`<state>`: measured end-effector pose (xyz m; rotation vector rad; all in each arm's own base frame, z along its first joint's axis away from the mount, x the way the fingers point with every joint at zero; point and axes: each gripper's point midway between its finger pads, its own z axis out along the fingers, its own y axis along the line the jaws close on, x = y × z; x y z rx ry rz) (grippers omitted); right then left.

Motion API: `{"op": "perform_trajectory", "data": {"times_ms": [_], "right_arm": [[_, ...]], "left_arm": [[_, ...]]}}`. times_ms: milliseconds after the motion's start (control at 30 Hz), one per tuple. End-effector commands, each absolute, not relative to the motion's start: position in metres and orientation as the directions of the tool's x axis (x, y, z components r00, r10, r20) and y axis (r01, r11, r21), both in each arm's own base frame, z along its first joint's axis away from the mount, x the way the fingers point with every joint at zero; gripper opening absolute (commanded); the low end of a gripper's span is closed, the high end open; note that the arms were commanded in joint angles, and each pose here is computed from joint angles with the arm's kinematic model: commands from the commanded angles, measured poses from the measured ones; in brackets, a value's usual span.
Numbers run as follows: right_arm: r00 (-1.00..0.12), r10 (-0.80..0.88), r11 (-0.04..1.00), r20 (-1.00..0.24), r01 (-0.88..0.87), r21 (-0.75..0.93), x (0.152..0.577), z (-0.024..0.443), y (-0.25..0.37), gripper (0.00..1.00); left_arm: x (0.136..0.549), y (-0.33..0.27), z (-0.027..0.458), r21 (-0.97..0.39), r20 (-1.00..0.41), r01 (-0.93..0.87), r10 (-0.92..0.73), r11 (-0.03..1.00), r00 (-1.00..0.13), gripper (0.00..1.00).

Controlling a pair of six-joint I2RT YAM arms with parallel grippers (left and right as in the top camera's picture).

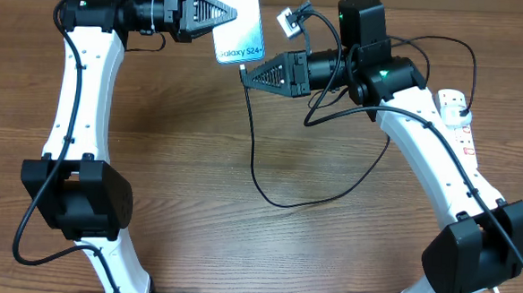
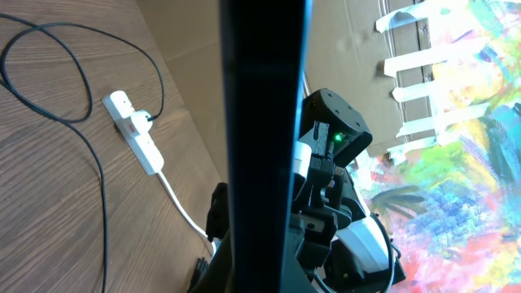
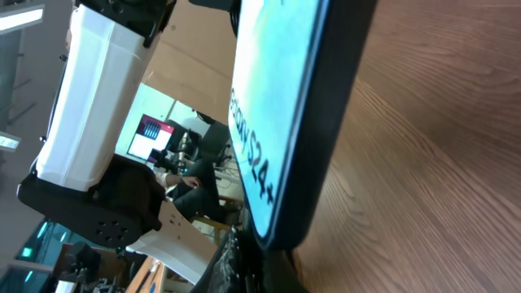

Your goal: Plug charger to phone and switch on socket

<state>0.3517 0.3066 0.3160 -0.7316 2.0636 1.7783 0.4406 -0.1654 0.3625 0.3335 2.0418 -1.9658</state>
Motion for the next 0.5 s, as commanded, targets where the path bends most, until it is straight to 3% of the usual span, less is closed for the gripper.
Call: {"op": "perform_trajectory", "data": {"times_ms": [0,467], "right_arm": [[-0.802,-0.162,0.086,-0.575,-0.592,0.801,0.3535,0.3242,0.3048,0.04],[-0.804,-0.145,0.087,-0.577,-0.591,0.802,0.3577,0.3291,0.3059,0.04]], "left_arm": [[0.4321,-0.1685,0.3741,-0.926,-0.377,0.377,-0.003,-0.005,-0.926,0.04],[0.4319,-0.1692,0.3742,-0.923,-0.385,0.385,-0.002,-0.006,-0.923,0.04]]}}
